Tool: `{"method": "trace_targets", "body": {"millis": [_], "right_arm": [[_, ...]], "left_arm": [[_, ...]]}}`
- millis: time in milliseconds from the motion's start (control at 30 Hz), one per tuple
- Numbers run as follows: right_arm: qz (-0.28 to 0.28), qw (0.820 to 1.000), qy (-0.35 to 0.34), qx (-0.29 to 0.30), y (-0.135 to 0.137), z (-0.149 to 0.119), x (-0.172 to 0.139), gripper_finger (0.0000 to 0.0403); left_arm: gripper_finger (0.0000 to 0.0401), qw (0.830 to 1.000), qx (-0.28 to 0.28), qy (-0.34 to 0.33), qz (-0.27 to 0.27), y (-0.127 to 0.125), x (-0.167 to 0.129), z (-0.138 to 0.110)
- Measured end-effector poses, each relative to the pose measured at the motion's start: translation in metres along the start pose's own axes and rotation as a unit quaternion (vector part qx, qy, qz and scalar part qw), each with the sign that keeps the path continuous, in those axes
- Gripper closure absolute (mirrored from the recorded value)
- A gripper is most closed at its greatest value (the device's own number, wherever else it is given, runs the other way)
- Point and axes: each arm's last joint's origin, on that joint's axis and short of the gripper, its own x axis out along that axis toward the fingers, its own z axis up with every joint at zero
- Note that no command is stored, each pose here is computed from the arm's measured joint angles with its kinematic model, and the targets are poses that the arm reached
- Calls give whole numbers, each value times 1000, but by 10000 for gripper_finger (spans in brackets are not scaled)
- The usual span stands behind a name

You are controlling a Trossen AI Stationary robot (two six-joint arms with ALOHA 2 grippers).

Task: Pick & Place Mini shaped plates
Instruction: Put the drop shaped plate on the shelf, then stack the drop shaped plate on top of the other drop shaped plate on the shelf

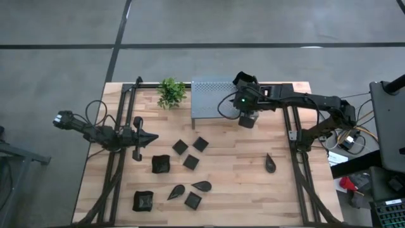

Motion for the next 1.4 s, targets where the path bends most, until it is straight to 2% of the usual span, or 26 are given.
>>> {"method": "trace_targets", "body": {"millis": [333,533,1000,1100,1400], "right_arm": [[23,1000,11,8,3,-6,9,394],[10,1000,18,5,6,-11,19,394],[5,1000,9,-5,5,-10,20,392],[-3,1000,10,-5,5,-10,20,378],[-6,1000,7,-3,5,-10,18,301]], "left_arm": [[401,1000,0,0,0,0,0,0],[401,1000,0,0,0,0,0,0],[401,1000,0,0,0,0,0,0],[401,1000,0,0,0,0,0,0],[401,1000,0,0,0,0,0,0]]}}
